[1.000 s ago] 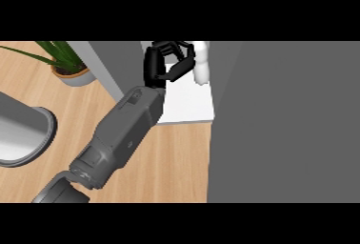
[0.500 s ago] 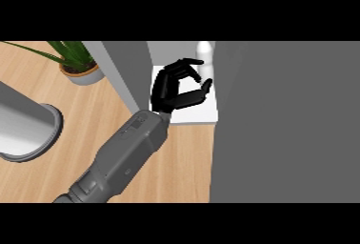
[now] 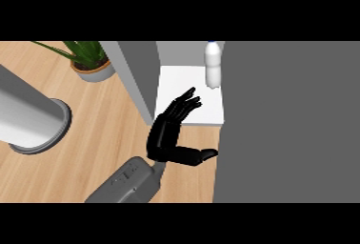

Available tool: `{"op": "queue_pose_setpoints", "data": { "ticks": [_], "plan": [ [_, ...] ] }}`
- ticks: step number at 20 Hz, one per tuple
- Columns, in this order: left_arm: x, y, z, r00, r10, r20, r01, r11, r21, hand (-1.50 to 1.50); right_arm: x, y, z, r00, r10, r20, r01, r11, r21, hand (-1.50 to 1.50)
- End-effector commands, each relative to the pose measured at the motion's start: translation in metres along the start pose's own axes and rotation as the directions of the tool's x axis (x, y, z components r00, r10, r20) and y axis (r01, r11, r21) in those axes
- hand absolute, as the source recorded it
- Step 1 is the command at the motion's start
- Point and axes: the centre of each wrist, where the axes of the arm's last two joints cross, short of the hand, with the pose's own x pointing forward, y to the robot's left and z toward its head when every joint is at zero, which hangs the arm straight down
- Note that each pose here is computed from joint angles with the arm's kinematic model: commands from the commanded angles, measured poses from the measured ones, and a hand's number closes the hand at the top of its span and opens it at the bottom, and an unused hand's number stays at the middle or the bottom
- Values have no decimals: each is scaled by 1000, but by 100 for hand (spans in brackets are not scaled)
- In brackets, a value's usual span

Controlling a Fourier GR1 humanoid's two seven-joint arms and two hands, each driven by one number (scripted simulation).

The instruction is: Pick up the bottled water, place it into the cabinet and close the cabinet

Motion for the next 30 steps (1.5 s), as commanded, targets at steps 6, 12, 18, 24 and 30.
{"op": "queue_pose_setpoints", "data": {
  "ticks": [6,12,18,24,30],
  "plan": [
    [31,54,102,999,-19,27,16,993,117,-150,33,4,-14,998,63,15,-64,989,133,-150],
    [50,73,148,1000,-3,9,2,999,53,-150,35,-6,-22,991,126,40,-130,881,456,150],
    [80,108,178,997,-57,60,52,996,77,-150,41,-3,-33,989,130,76,-150,814,561,150],
    [108,140,204,993,-75,96,68,995,76,-150,47,9,-41,997,48,57,-71,841,536,150],
    [127,158,226,996,-62,61,61,998,25,-150,36,18,-48,999,18,-43,10,823,568,150]
  ]
}}
